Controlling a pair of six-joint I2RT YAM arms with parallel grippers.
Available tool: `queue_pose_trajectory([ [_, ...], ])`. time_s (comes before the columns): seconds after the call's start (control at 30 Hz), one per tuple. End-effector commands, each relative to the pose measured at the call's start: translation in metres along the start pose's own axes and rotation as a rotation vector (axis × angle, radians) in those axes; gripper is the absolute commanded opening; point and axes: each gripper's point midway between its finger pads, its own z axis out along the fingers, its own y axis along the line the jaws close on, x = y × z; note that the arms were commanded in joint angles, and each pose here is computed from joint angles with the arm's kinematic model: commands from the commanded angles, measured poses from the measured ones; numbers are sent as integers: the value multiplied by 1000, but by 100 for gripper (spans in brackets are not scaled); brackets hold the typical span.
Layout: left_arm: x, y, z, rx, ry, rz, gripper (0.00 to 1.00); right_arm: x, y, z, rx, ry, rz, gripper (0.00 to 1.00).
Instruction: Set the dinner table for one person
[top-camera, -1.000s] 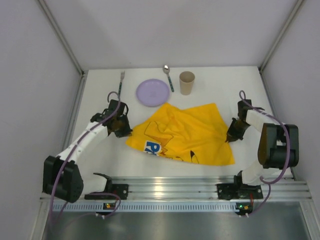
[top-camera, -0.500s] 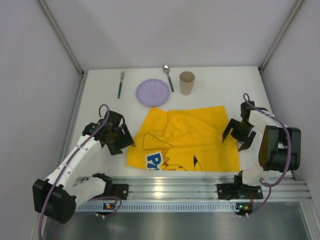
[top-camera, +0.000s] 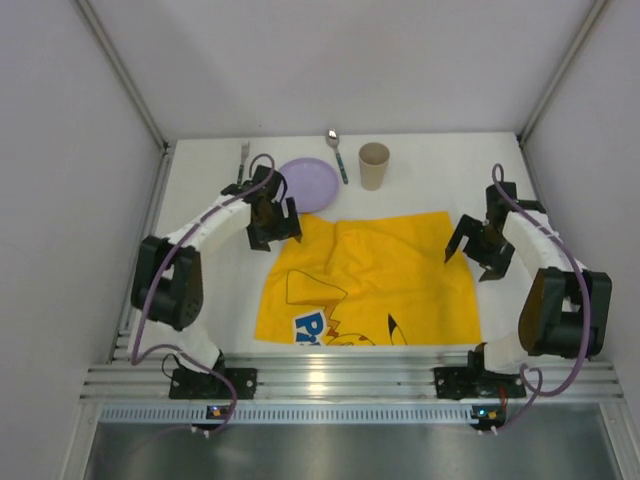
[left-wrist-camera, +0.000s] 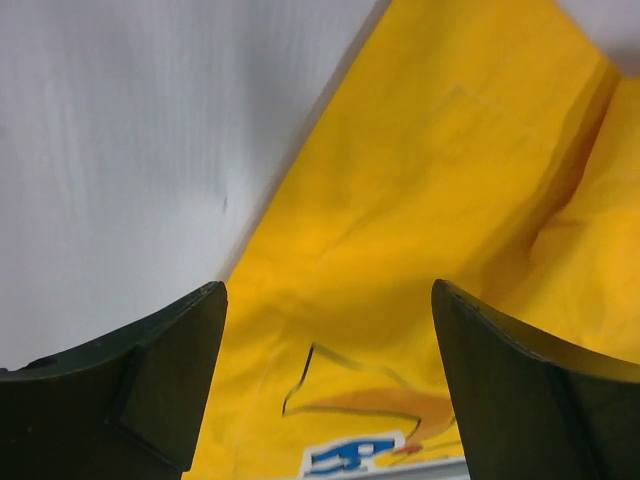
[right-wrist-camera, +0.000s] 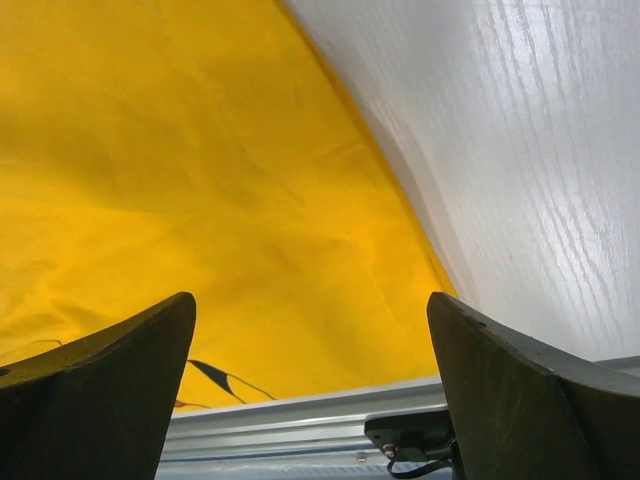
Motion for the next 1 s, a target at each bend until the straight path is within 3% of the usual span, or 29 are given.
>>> queue_pose_trajectory([
  [0.0,-39,-31,42,77,-39,121,88,3,11,-21,-51,-25,-20,100],
  [0.17,-47,-41,105,72,58,142,81,11,5,-20,-38,-16,-19,100],
  [0.3,-47,-48,113,95,74,138,73,12,1,-15,-17,-11,-17,100],
  [0.33,-46,-49,114,104,78,138,65,13,-1,-13,-12,-7,-16,100],
  [0.37,-41,-51,115,123,92,139,50,12,0,-11,-12,-4,-16,100],
  [0.5,-22,-52,114,159,125,149,26,8,1,-3,-4,8,-15,100],
  [0.6,-10,-39,111,131,140,151,0,5,4,2,-8,17,-13,100],
  [0.73,-17,-7,95,35,106,136,0,0,12,6,-34,19,-11,100],
  [0.97,-68,77,57,-82,10,50,0,-5,33,8,-97,20,-28,100],
])
